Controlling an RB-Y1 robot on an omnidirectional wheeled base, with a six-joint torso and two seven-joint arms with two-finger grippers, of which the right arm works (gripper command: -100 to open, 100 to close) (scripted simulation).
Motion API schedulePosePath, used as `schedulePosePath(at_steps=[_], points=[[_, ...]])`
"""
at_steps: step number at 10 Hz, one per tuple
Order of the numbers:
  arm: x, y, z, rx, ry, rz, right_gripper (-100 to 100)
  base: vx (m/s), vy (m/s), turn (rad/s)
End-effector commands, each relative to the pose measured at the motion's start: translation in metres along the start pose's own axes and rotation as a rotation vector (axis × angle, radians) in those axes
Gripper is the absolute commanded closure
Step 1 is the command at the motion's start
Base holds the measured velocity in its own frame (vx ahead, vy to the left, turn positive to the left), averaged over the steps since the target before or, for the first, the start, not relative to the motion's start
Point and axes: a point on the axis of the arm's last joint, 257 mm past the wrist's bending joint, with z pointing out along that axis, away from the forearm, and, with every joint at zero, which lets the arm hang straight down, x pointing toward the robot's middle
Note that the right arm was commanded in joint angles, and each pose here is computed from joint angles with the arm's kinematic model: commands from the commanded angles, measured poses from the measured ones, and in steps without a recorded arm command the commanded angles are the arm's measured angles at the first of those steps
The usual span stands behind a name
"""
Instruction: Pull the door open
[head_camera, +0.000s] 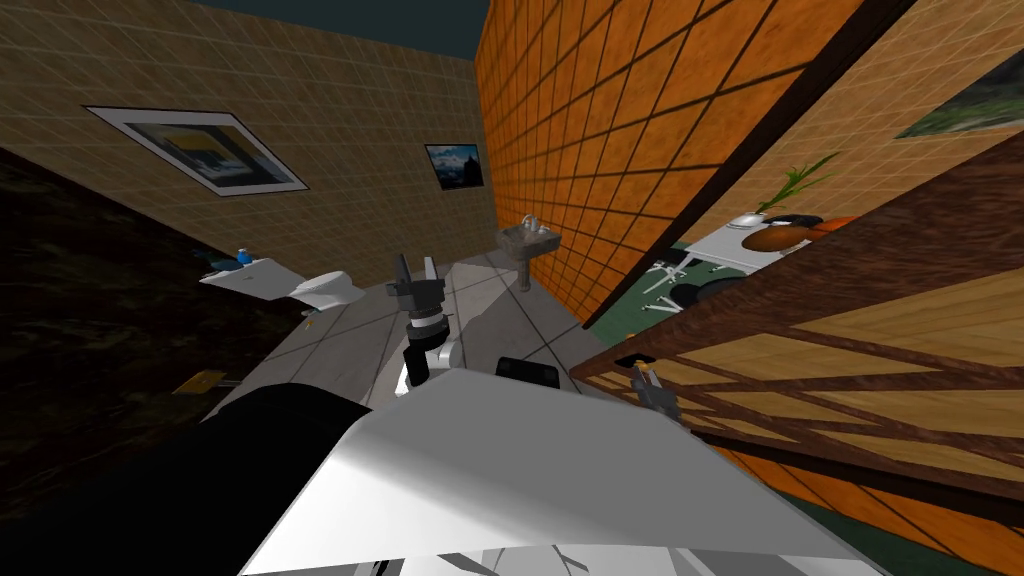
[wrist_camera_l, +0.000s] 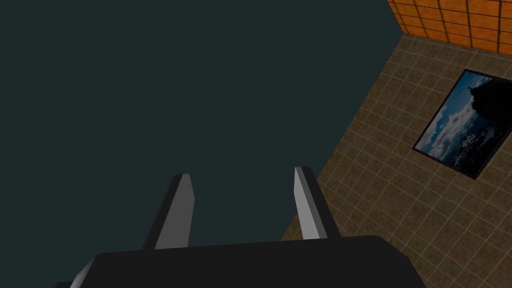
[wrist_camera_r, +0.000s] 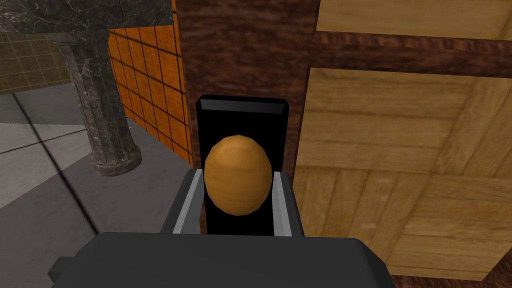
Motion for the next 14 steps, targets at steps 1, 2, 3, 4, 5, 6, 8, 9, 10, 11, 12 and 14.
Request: schedulePosePath(at_steps=[1, 2, 3, 4, 5, 6, 8, 9, 10, 11, 12, 14], points=[[0.000, -0.006, -0.0032, 0.027, 0.001, -0.002, 100, -0.153, -0.050, 0.034], [0.001, -0.011, -0.0057, 0.048, 0.001, -0.003, 100, -0.241, -0.041, 0.041], [0.001, -0.005, -0.0085, 0.026, 0.001, -0.002, -100, -0.194, 0.061, -0.098], [0.001, -0.002, -0.0130, 0.017, 0.001, -0.002, -100, -0.163, 0.127, -0.171], [0.002, 0.000, -0.0159, 0.012, 0.001, -0.003, -100, -0.147, 0.131, -0.108], [0.002, 0.003, -0.0197, 0.004, 0.002, -0.003, -100, -0.168, 0.115, -0.096], [0.002, 0.002, -0.0099, -0.003, 0.004, -0.005, -100, 0.012, 0.024, 0.016], [0.002, 0.002, -0.0076, -0.006, 0.005, -0.005, -100, 0.210, -0.057, 0.062], [0.002, 0.002, -0.0029, -0.012, 0.006, -0.006, -100, 0.202, -0.082, 0.059], [0.002, 0.002, 0.0016, -0.018, 0.008, -0.006, -100, 0.212, -0.050, 0.054], [0.002, 0.002, 0.0056, -0.023, 0.009, -0.007, -100, 0.202, -0.063, 0.051], [0.002, 0.002, 0.0077, -0.024, 0.011, -0.006, -100, 0.154, -0.031, 0.034]])
